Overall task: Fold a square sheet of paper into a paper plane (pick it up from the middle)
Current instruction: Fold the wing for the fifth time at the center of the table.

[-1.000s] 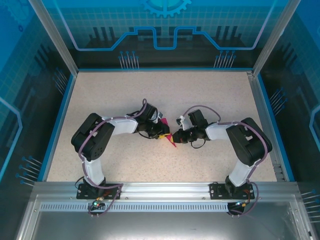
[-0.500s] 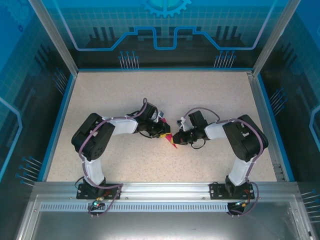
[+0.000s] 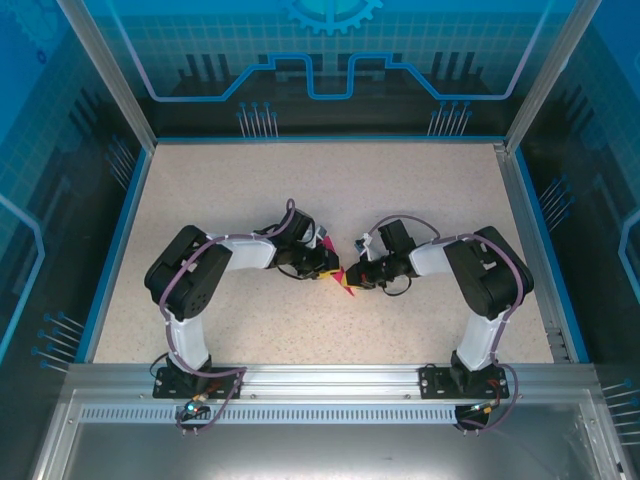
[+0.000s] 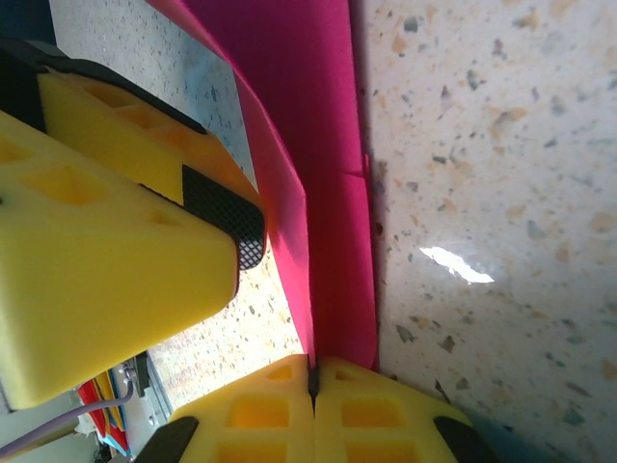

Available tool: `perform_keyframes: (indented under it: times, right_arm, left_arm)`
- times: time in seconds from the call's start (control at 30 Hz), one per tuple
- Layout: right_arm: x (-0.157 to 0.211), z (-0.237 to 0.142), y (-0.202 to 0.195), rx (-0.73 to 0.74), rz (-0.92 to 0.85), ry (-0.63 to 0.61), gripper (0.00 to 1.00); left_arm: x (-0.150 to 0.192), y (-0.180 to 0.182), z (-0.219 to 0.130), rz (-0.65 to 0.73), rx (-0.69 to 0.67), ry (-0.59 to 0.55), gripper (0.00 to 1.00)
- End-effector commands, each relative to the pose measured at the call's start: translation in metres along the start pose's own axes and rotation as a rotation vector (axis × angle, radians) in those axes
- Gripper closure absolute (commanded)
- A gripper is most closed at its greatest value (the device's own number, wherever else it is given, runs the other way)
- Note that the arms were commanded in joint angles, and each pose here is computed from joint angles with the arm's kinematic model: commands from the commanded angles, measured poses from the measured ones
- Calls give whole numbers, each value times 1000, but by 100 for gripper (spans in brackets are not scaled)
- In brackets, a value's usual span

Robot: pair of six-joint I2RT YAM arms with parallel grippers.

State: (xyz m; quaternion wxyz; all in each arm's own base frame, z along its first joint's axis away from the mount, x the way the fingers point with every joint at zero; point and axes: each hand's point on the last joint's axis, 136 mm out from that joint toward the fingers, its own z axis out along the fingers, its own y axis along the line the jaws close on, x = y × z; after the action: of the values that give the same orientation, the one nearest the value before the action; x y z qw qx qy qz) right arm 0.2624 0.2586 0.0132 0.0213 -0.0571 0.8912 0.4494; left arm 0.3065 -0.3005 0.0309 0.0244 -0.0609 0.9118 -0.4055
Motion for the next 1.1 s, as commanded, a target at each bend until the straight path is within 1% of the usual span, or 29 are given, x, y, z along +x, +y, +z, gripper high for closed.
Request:
perform_keyframes:
  times: [0.0,0.27,0.47,0.67,0.77,0.9,1.07]
  right_arm:
    - [1,1,-16,39,61,14,100]
    - [2,1,-15,42,63,22,100]
    - [3,0,-15,43,65,25,100]
    - [3,0,-16,52,69,27,100]
    - [2,-4,-12,63,58,21,97]
    - [0,-18,-4,100,24,-6,91]
    - [-2,-35,8,187,-35,-43,83]
  left_arm:
    - [8,9,4,11,-16,28,75]
    - [2,17,9,-14,-66,22,78]
    - [0,25,13,-70,-101,22,80]
    - [1,38,12,-120,-170,21,81]
    - [3,44,12,-139,-199,27,81]
    - [5,52,14,-161,-230,43,81]
    - [9,59,16,-182,-262,55,81]
